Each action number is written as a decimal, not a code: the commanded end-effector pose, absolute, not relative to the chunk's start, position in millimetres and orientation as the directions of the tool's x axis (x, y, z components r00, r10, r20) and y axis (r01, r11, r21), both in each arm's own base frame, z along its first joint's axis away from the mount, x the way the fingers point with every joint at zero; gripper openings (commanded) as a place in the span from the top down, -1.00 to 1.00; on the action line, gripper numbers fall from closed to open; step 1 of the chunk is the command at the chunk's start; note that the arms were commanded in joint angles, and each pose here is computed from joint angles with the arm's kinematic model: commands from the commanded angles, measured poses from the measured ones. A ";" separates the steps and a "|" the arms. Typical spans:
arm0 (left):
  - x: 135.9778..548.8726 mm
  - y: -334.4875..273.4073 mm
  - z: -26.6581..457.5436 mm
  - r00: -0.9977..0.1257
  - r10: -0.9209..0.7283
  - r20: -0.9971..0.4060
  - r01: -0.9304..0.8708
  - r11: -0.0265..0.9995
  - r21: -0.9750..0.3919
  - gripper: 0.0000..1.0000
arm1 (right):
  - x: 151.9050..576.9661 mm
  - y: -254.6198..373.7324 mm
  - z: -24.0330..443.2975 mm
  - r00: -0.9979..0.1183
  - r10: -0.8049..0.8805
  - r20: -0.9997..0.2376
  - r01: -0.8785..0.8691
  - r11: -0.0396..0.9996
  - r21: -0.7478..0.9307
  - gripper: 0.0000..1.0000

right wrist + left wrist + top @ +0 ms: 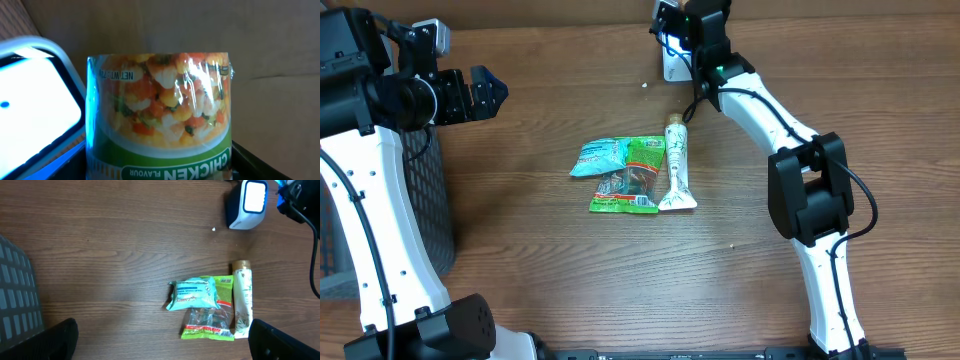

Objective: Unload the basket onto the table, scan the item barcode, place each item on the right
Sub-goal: 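Hold the cup noodle's barcode in front of the scanner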

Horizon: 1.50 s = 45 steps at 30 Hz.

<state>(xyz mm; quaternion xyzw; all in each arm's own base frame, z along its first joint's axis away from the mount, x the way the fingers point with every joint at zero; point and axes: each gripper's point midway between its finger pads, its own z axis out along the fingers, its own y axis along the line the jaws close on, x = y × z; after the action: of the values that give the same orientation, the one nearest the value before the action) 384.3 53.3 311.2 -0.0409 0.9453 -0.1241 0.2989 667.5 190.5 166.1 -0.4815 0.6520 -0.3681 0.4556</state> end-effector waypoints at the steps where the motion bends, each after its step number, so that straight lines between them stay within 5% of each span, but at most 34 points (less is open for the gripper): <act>1: 384.1 56.0 316.0 -0.809 -0.156 -0.567 -0.009 0.967 -0.253 -1.00 | 671.5 193.7 177.2 -0.084 -0.970 -0.229 -0.278 0.244 -0.929 0.23; 17: 384.1 56.0 316.0 -0.809 -0.156 -0.567 -0.009 0.967 -0.253 -1.00 | 674.1 196.1 124.7 -0.076 -0.983 -0.170 -0.347 0.186 -0.919 0.27; 34: 384.1 55.9 316.0 -0.809 -0.156 -0.567 -0.009 0.967 -0.254 -0.99 | 678.1 194.7 151.4 -0.123 -0.980 -0.155 -0.227 0.180 -0.957 0.27; 45: 384.1 56.0 316.0 -0.809 -0.156 -0.567 -0.009 0.967 -0.253 -1.00 | 626.7 161.3 296.0 -0.281 -0.727 -0.627 -0.026 0.659 -0.752 0.30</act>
<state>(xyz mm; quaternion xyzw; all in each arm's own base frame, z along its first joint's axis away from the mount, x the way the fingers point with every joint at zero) 384.3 53.3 311.2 -0.0409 0.9453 -0.1241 0.2989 654.2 185.9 148.6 -0.4198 0.7134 -0.3551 0.4344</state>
